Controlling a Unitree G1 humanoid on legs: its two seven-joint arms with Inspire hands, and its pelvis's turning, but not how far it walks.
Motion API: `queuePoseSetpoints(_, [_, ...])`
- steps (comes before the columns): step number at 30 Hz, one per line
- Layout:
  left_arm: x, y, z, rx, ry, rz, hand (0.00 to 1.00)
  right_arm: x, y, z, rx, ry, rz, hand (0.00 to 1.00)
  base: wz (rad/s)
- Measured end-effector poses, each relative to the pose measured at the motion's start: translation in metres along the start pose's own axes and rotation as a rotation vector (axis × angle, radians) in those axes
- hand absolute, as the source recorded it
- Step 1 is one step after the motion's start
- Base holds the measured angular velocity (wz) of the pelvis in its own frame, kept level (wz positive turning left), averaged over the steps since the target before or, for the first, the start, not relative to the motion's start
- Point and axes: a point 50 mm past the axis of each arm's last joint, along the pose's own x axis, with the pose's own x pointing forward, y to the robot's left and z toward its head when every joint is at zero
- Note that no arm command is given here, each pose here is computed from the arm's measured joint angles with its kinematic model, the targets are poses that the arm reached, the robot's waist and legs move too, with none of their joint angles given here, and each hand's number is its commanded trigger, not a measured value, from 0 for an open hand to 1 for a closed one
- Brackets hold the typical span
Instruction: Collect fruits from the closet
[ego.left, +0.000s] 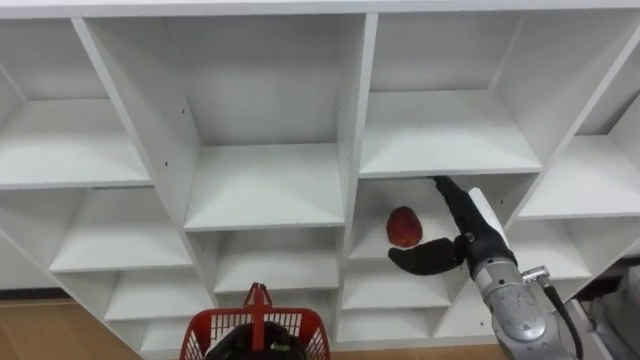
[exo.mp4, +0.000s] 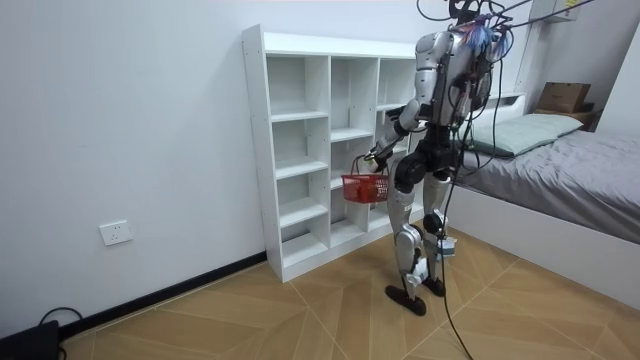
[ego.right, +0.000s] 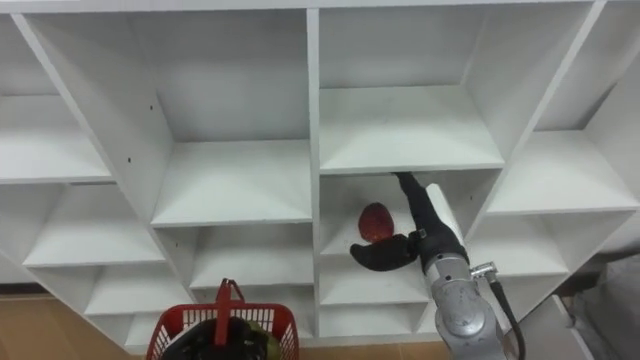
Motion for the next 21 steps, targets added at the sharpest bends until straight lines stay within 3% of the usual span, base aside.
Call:
queuePoseSetpoints(12, [-0.0001,0.0021,-0.0017,-0.048,-0.012,0.021,1.00,0.0009,-0.0003,0.0015,0.020,-0.004,-0.011,0.00,-0.03])
queuePoseSetpoints(21, [-0.0021,0.0000,-0.0092,-0.042,0.013,0.013,1.00,0.0007,0.0033,-0.0060,0.178,0.035,-0.045,0.00,0.00])
